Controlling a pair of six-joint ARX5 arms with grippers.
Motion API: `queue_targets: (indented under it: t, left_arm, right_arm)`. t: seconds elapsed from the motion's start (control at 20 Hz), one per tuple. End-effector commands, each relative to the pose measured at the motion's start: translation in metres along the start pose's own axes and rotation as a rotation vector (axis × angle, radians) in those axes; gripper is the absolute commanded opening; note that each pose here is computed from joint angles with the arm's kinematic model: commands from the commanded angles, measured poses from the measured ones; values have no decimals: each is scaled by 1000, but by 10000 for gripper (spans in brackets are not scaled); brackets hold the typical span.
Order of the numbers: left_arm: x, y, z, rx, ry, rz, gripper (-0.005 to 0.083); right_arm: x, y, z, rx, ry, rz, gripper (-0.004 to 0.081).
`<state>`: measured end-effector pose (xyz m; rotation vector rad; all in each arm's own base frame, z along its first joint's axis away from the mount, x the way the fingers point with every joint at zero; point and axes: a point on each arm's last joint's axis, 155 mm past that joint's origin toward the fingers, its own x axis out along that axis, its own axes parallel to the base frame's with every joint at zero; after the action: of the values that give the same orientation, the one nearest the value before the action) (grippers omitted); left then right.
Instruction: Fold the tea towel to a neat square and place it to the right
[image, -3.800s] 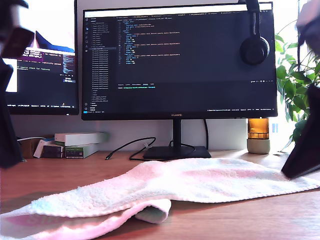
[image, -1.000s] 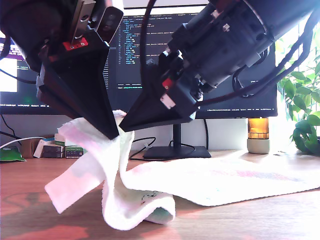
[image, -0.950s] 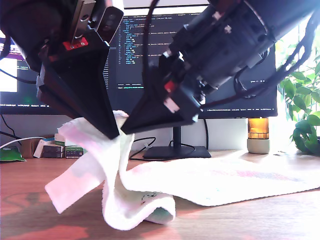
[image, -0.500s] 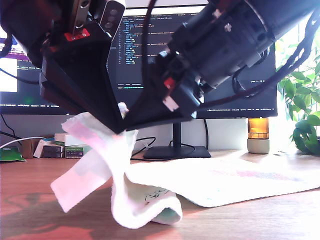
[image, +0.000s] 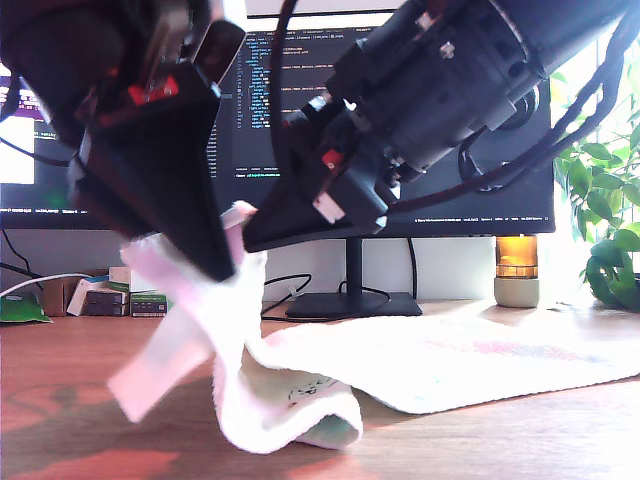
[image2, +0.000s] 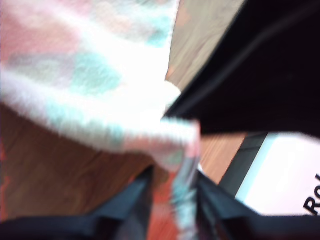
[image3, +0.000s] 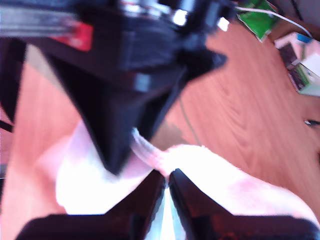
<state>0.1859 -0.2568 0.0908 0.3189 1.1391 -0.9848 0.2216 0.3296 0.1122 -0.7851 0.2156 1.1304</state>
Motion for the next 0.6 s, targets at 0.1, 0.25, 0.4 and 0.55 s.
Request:
queue_targets:
  t: [0.1,0.25,0.4,0.55]
  left_arm:
    - [-13,4,3,-8,-32,14,375]
    - [-27,2,5,2,-66,28,375]
    - [-37,7,7,1,-95,73,375]
    - [-33,9,4,-16,-103,88,359]
  right_arm:
    - [1,-16,-7,22,17,-33,-11]
    - [0,-30,-17,45,36,-64,-11]
    - [-3,-44,-28,69,56,-96,-11]
    - [-5,-55,-36,87,71,-122,-11]
